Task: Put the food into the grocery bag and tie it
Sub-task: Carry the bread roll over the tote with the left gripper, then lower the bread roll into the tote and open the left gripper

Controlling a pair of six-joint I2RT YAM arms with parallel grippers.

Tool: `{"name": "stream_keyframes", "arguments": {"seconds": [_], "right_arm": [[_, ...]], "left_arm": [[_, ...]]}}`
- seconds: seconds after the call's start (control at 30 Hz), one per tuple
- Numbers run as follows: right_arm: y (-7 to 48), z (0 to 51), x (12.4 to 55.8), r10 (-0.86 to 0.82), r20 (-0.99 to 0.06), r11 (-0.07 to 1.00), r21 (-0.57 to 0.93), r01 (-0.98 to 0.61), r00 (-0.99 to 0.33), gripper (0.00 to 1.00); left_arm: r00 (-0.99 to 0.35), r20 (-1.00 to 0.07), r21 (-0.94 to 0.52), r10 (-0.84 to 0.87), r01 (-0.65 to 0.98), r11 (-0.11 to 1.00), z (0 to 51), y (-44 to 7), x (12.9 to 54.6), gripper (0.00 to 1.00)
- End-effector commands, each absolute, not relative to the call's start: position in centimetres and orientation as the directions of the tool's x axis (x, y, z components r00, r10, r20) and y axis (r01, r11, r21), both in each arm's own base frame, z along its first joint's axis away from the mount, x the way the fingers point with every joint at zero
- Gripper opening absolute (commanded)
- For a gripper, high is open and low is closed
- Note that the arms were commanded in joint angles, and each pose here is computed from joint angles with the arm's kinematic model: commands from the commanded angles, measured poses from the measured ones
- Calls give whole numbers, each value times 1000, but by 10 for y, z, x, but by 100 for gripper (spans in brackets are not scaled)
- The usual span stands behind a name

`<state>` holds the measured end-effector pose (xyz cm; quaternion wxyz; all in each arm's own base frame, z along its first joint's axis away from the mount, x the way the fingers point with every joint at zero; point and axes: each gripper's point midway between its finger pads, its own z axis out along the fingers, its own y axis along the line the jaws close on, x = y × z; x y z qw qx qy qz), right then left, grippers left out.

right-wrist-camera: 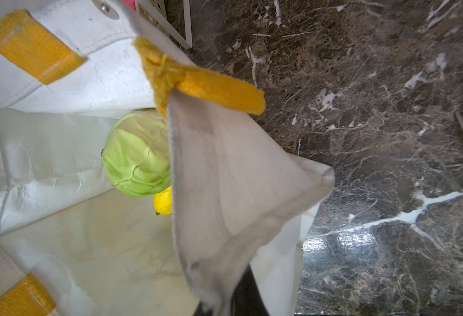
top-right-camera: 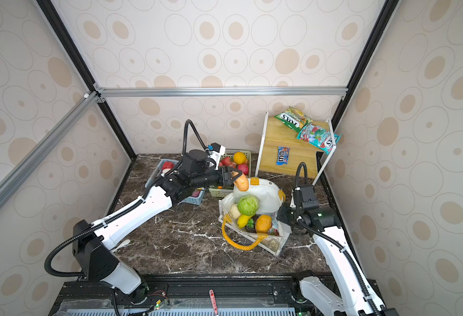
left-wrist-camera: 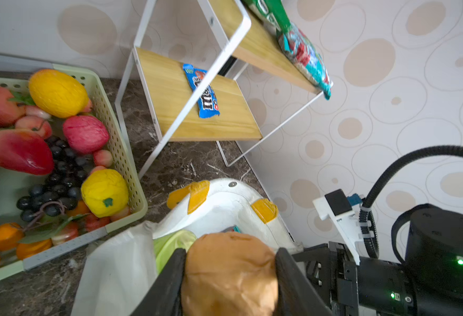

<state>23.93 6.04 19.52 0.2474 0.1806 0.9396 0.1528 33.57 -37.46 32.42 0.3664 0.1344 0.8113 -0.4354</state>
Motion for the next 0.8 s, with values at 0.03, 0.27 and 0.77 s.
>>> {"name": "stream_keyframes", "arguments": {"seconds": [0.03,0.27,0.77], "right_arm": [[60,187,230,410,-385,890,366,271,-827,9],[59,187,228,409,-387,892,363,271,-827,9],[56,187,225,410,-395,894,355,275,-822,9]], "left_arm": [[-672,-738,-580,-59,588,564,334,-396,322,44],[-664,-748,-543,13,623,563,326,-423,310,44],[-645,-747,-462,160,677,573,292,-463,291,44]]}}
